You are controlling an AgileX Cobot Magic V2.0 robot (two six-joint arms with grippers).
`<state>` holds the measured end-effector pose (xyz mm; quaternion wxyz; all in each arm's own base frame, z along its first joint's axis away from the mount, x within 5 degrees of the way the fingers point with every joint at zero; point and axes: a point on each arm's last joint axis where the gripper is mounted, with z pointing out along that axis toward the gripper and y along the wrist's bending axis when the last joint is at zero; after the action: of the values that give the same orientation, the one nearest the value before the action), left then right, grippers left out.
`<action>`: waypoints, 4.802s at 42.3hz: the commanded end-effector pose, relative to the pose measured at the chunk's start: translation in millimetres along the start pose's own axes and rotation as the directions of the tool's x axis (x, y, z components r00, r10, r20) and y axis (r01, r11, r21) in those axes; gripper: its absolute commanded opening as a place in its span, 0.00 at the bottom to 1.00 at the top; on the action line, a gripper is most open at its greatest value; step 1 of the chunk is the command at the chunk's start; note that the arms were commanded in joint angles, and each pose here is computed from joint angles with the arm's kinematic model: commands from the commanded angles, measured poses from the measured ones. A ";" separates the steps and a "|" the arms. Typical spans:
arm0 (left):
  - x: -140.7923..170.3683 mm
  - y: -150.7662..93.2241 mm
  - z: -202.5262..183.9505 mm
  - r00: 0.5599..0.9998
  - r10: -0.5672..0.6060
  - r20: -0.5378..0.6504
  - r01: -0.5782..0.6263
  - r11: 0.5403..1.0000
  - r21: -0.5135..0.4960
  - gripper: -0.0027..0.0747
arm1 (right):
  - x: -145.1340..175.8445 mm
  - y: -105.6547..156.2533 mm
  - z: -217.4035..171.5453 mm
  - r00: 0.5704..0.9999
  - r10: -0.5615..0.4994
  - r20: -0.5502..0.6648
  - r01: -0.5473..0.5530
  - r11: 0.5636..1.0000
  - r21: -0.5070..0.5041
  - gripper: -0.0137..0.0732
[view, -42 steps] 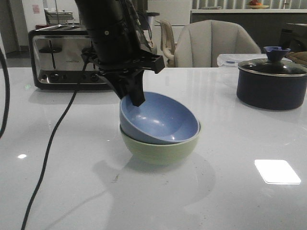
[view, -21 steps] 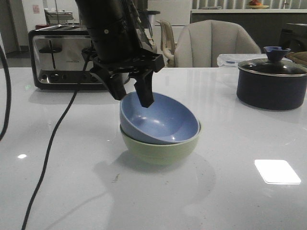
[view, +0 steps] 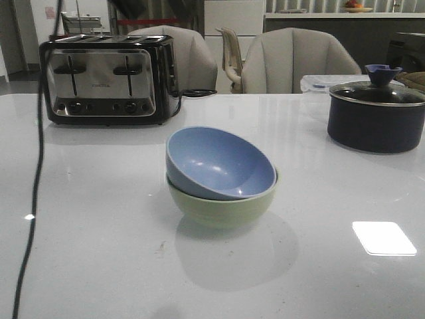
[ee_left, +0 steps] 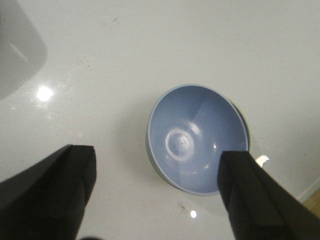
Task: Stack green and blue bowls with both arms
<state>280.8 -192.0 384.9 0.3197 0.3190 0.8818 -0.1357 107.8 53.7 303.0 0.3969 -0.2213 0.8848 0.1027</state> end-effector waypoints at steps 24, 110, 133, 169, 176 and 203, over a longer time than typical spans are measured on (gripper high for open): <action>190.4 -33.0 -158.6 0.821 0.033 0.570 -0.003 0.999 -0.054 0.65 | -11.9 -0.7 -6.9 0.996 -0.010 0.089 0.009 1.000 0.010 0.74; 335.7 1.0 -60.0 0.544 0.100 0.833 0.428 0.821 -0.378 0.17 | -10.6 -0.5 -7.3 0.997 -0.009 0.078 0.008 1.000 0.008 0.20; 337.6 3.6 -60.4 0.545 0.103 0.832 0.469 0.786 -0.404 0.17 | -9.2 -0.3 -7.2 0.998 -0.009 0.062 0.009 1.000 0.006 0.20; 337.2 3.0 -59.7 0.547 0.098 0.832 0.458 0.796 -0.395 0.17 | -9.2 -0.3 -7.2 0.998 -0.009 0.062 0.009 1.000 0.006 0.20; 337.2 3.0 -59.7 0.547 0.098 0.832 0.458 0.796 -0.395 0.17 | -8.1 -0.2 -8.1 0.998 -0.009 0.069 0.009 1.000 0.007 0.20; 337.2 3.0 -59.7 0.547 0.098 0.832 0.458 0.796 -0.395 0.17 | 108.4 -18.8 -0.4 0.749 -0.077 0.659 -0.226 0.904 0.362 0.20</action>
<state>56.2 -2.8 208.1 0.7233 0.0104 0.6900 -0.0240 53.0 4.9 217.4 0.6578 -0.0528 0.7513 0.0078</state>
